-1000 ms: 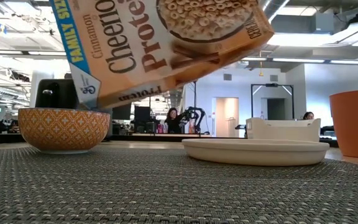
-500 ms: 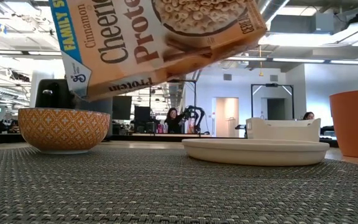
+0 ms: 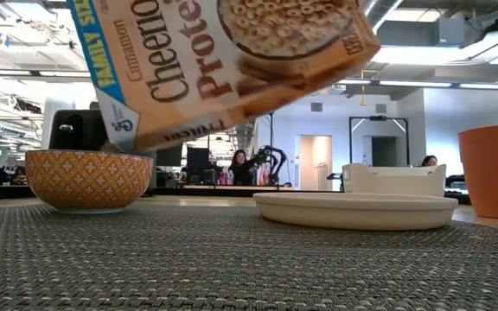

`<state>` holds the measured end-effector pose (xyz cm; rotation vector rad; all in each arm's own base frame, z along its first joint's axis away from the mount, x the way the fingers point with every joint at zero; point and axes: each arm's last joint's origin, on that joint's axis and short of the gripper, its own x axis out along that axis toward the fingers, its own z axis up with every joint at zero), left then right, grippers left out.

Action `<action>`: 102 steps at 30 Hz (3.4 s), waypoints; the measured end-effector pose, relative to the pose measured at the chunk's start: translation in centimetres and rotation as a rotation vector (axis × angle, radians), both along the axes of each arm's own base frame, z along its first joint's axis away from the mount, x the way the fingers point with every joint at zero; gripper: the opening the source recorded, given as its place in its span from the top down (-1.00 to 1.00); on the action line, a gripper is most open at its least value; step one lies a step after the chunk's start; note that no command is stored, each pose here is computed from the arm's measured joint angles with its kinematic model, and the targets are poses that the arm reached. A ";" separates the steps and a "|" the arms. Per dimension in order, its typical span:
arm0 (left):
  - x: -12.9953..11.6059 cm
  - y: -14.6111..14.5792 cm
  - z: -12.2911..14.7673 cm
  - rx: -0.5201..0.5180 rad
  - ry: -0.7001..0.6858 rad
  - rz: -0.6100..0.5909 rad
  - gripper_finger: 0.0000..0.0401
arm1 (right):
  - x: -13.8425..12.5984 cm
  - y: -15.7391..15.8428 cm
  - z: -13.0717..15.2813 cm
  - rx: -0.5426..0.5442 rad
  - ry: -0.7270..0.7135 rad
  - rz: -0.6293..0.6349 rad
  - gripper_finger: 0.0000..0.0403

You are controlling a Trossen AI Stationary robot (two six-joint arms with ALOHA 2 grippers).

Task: Arrange a breakfast setting
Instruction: Pour the cereal into the blue bowl

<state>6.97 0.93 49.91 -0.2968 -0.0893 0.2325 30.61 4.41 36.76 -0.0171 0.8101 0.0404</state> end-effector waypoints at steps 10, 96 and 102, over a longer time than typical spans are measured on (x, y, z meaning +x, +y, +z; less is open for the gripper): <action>0.0 0.0 0.0 0.004 0.001 0.000 0.05 | 0.1 0.0 0.2 0.004 -0.027 -0.001 0.10; 3.3 0.2 -0.2 -0.006 0.047 0.000 0.05 | -6.6 -0.2 -9.5 0.154 -0.376 -0.038 0.10; 4.0 0.2 -0.4 -0.005 0.064 -0.021 0.05 | -7.8 -0.4 -8.4 0.164 -0.418 -0.036 0.10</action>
